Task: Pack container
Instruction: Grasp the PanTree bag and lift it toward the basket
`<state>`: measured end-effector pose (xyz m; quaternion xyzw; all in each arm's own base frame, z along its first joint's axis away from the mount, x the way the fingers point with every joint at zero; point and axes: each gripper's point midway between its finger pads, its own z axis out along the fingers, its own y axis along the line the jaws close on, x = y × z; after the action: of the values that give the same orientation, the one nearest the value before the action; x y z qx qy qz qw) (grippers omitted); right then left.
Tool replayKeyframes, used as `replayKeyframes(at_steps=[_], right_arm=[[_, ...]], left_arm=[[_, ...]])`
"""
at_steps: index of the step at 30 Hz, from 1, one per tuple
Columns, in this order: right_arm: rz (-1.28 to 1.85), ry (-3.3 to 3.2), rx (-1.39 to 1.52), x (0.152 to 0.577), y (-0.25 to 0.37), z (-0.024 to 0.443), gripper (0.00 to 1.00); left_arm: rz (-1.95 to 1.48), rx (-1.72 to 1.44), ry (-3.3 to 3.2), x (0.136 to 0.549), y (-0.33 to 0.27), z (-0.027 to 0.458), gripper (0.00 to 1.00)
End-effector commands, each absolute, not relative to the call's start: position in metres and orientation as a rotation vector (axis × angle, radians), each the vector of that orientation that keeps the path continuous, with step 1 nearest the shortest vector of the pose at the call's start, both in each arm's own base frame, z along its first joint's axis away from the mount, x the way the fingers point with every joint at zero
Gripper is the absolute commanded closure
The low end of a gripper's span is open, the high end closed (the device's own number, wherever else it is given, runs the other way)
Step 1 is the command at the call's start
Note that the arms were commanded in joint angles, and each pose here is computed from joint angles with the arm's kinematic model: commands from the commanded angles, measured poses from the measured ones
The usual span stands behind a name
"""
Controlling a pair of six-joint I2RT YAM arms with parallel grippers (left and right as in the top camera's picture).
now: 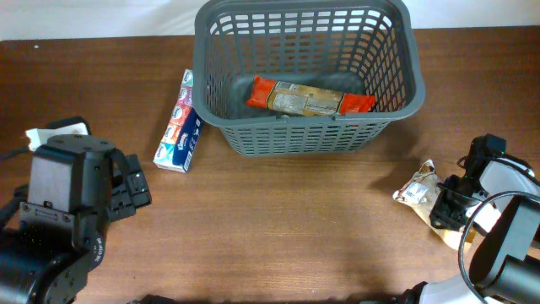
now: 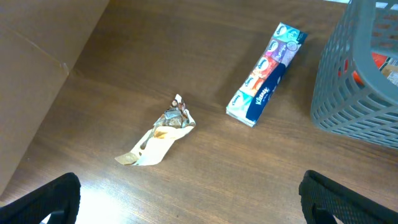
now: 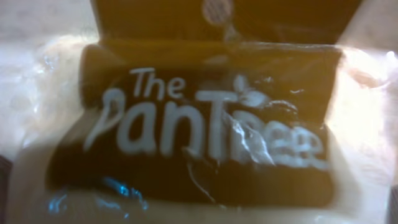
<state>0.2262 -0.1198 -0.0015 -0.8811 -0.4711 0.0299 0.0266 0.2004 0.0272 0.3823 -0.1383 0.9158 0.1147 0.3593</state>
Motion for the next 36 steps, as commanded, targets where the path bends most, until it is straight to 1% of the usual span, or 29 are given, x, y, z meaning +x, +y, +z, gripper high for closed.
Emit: replayKeyframes(at_steps=[1, 2, 7, 8, 9, 11, 14, 17, 21, 24, 25, 26, 27, 30, 33, 34, 36], right_arm=[[0.165, -1.474, -2.646, 0.211, -0.115, -0.015, 0.83], [0.156, -1.471, -2.644, 0.212, -0.115, -0.015, 0.93], [0.078, -1.459, -2.636, 0.219, -0.108, -0.016, 0.94], [0.052, -1.457, -2.633, 0.222, -0.107, -0.016, 0.94], [0.0, -1.451, -2.627, 0.227, -0.103, -0.016, 0.96], [-0.069, -1.508, -2.6, 0.236, -0.101, -0.015, 0.96], [-0.241, -1.691, -2.535, 0.263, -0.102, -0.012, 0.96], [-0.412, -1.874, -2.48, 0.294, -0.107, 0.002, 0.96], [-0.572, -2.217, -2.389, 0.339, -0.125, 0.042, 0.96], [-0.658, -2.569, -2.27, 0.376, -0.143, 0.095, 0.96], [-0.705, -2.749, -2.19, 0.393, -0.15, 0.126, 0.96], [-0.729, -2.857, -2.132, 0.402, -0.153, 0.146, 0.96], [-0.769, -3.035, -2.033, 0.415, -0.156, 0.185, 0.96], [-0.885, -3.352, -1.79, 0.434, -0.153, 0.26, 0.96], [-1.114, -3.656, -1.4, 0.446, -0.133, 0.338, 0.96], [-1.263, -3.781, -1.16, 0.447, -0.119, 0.379, 0.96], [-1.438, -3.883, -0.883, 0.443, -0.099, 0.424, 0.96]], left_arm=[[0.296, -0.37, 2.361, 0.201, 0.028, 0.382, 0.01], [0.296, -0.37, 2.361, 0.201, 0.028, 0.382, 0.0], [0.296, -0.37, 2.361, 0.201, 0.028, 0.382, 0.0], [0.296, -0.37, 2.361, 0.201, 0.028, 0.382, 0.0], [0.296, -0.37, 2.361, 0.201, 0.028, 0.382, 0.0], [0.296, -0.37, 2.361, 0.201, 0.028, 0.382, 0.0], [0.296, -0.37, 2.361, 0.201, 0.028, 0.382, 0.0], [0.296, -0.369, 2.361, 0.201, 0.028, 0.382, 0.0], [0.296, -0.37, 2.361, 0.201, 0.028, 0.382, 0.0], [0.296, -0.37, 2.361, 0.201, 0.028, 0.382, 0.0], [0.296, -0.37, 2.361, 0.201, 0.028, 0.382, 0.0], [0.296, -0.37, 2.361, 0.201, 0.028, 0.382, 0.0], [0.296, -0.37, 2.361, 0.201, 0.028, 0.382, 0.0], [0.296, -0.369, 2.361, 0.201, 0.028, 0.382, 0.0], [0.296, -0.37, 2.361, 0.201, 0.028, 0.382, 0.0], [0.296, -0.37, 2.361, 0.201, 0.028, 0.382, 0.0], [0.296, -0.369, 2.361, 0.201, 0.028, 0.382, 0.01]])
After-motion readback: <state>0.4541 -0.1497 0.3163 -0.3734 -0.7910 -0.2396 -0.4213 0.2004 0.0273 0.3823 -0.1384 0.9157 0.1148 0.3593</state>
